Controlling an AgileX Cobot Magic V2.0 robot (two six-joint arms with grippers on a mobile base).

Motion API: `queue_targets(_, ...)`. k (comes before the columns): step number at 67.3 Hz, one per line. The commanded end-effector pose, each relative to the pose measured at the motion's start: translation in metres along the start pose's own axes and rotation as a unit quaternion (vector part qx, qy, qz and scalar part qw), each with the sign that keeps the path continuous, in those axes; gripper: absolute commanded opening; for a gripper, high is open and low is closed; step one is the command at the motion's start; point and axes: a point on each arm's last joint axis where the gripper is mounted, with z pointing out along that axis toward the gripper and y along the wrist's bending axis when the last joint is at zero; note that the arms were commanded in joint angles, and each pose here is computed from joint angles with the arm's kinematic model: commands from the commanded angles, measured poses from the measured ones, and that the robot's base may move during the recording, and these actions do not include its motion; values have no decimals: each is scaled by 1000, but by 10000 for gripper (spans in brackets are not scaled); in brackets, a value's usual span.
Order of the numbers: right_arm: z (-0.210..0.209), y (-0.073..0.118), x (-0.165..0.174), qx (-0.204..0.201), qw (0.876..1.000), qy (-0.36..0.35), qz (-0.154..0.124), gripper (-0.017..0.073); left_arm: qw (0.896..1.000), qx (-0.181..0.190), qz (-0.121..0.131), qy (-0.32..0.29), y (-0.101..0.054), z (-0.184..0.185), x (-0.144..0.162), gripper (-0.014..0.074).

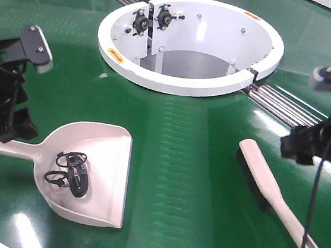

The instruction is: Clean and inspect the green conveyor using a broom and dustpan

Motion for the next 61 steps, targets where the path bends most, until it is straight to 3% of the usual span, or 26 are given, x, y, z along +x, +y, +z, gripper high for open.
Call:
queue_targets(1, -41, 0, -13, 6, 992, -123, -2, 532, 996, -36, -13, -86, -12, -42, -9, 496)
queue_targets(7, -66, 3, -15, -3, 980, -199, 5, 531, 990, -52, -21, -131, -19, -61, -11, 470)
queue_targets(15, -102, 6, -9, -5, 959, -283, -1, 531, 979, -75, -64, -179, -31, -87, -10, 440)
queue_targets(28, -142, 9, 11, -1, 939, -343, -17, 531, 938, -162, -146, -268, -50, -142, 4, 382)
queue_targets(41, -170, 12, 29, 6, 922, -385, -37, 525, 911, -215, -165, -312, -76, -164, 26, 358)
queue_targets(53, -163, 12, 62, 13, 912, -407, -41, 525, 865, -274, -168, -386, -115, -154, 65, 358)
queue_targets(61, -141, 10, 97, 20, 898, -438, -34, 525, 834, -308, -171, -425, -140, -137, 92, 358)
